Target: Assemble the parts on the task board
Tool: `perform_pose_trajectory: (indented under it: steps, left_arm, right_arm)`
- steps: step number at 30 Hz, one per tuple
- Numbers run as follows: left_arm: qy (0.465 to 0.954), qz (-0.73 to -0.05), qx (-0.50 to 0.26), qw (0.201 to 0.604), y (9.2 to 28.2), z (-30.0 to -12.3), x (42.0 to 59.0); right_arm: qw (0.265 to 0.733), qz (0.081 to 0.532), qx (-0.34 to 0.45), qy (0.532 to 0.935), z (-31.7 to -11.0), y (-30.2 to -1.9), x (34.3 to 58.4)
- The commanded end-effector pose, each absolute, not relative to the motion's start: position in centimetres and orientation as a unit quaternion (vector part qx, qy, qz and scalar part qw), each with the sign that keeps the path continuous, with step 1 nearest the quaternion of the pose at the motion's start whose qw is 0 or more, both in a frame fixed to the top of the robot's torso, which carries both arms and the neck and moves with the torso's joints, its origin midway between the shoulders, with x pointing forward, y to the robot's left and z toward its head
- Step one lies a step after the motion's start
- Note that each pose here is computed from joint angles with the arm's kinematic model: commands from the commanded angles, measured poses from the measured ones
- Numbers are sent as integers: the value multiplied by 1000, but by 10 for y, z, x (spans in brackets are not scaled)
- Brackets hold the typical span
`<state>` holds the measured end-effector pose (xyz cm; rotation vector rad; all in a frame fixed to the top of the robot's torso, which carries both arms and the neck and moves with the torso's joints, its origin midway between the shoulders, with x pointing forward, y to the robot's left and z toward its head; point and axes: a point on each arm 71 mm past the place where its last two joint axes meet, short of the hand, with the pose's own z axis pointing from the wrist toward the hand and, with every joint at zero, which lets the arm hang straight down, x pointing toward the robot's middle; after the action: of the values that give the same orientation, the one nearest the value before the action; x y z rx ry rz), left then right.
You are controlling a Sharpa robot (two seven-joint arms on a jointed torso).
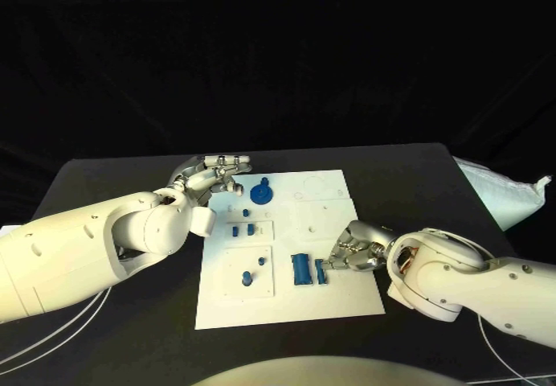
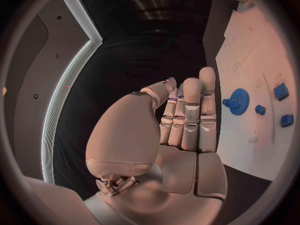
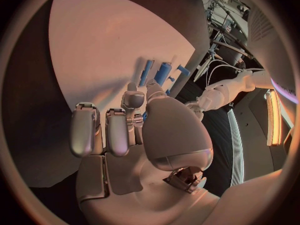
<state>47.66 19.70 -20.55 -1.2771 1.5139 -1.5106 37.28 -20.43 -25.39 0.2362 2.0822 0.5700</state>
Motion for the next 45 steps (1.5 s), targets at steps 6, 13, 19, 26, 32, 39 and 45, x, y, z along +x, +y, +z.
perform_pose_trajectory:
  steps: [6,13,19,26,32,39,45]
  left_arm:
    - [571,-584,-480,320,195,-210,476]
    - [558,-582,-490,331,200,-217,481]
    - [543,-570,-500,361,215,-222,492]
    - [531,-559,-506,386,230,-222,500]
    - [525,-549,-509,404,233,-221,510]
    - [533,-545,-510,398,230,-223,508]
    - [527,-536,-509,421,220,-225,497]
  right_arm:
    - [409,377,276,784,-224,-228,409]
    - [417,478,348,690,-205,-241,450]
    - [435,525,389,619,-206,-249,491]
    - [436,557,404,580,-210,-246,517]
    - [432,572,405,568,-214,-241,527]
    - [449,537,410,584,-218,-241,526]
    - [459,536,429,564,-220,-230,514]
